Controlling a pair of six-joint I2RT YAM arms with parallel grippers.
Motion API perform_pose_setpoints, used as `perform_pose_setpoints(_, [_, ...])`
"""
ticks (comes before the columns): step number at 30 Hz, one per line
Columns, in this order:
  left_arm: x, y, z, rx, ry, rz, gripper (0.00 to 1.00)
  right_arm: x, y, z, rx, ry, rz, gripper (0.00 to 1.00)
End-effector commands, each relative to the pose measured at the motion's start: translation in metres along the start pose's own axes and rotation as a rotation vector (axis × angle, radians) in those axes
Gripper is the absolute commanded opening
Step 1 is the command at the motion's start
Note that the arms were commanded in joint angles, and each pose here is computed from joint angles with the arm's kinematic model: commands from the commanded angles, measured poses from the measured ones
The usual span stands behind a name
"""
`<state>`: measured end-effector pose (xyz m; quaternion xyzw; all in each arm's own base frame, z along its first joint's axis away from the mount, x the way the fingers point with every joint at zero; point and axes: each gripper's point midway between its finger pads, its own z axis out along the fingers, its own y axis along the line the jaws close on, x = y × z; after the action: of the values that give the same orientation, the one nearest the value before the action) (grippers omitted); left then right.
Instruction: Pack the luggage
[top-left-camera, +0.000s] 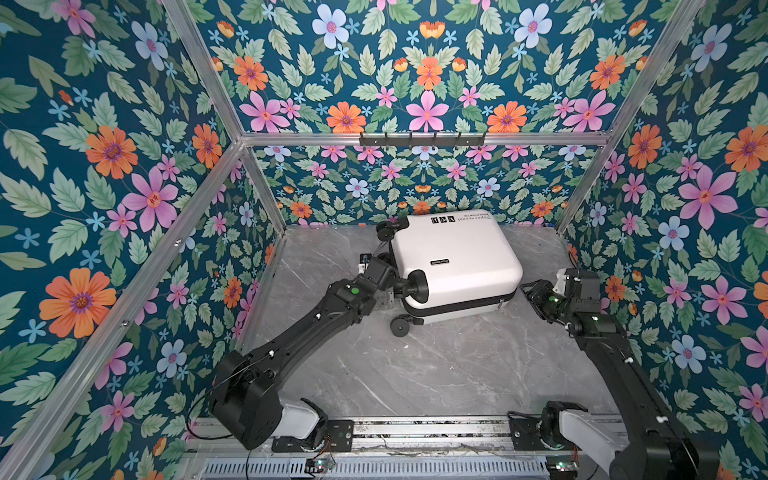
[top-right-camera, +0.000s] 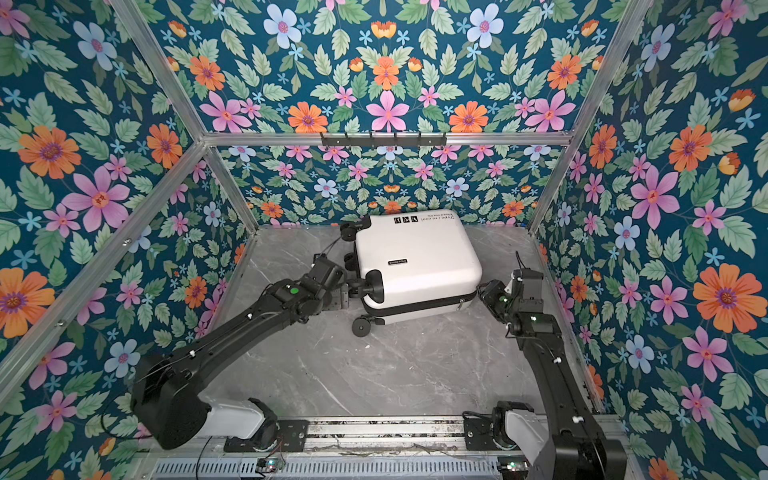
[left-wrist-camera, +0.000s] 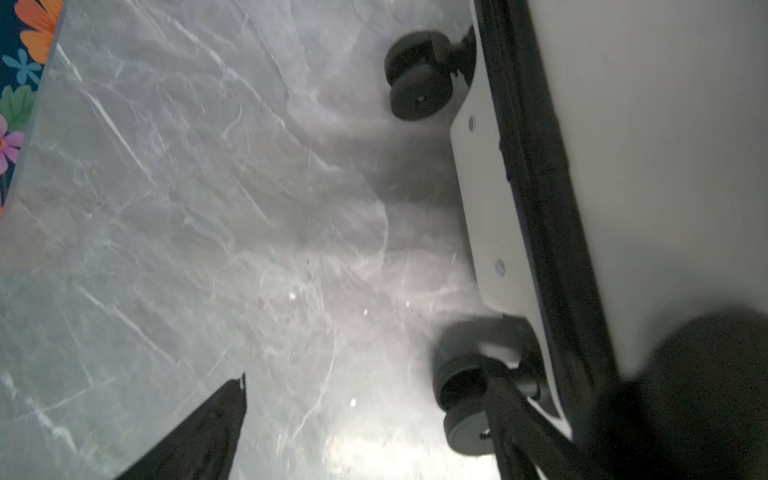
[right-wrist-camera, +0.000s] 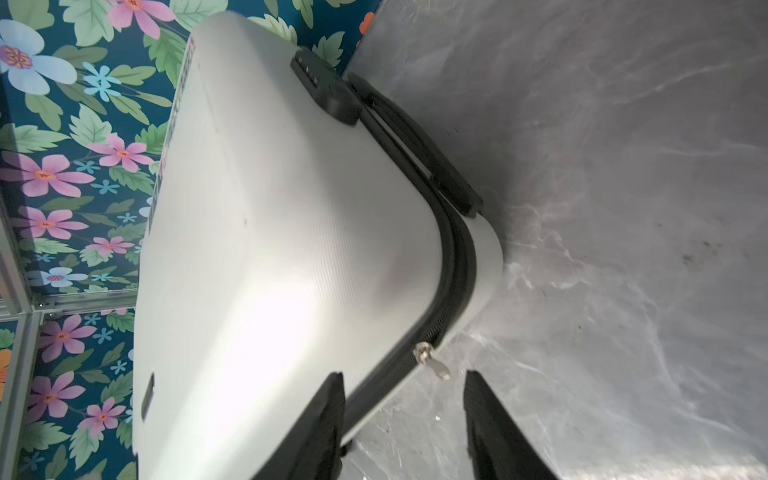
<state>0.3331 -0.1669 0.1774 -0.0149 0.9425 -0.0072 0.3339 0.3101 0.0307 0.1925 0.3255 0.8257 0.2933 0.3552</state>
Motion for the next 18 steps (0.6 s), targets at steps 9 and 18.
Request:
perform_pose_setpoints(9, [-0.071,-0.058,0.030,0.123,-0.040,-0.016,0.95,0.038,-0.047,-0.028,0.141,0.013,-0.021,0.50])
perform_pose_setpoints(18, [-0.053,-0.013,-0.012,0.135,-0.027,-0.217,0.98,-0.060,-0.027,-0.021,0.254,-0.157,0.110,0.55])
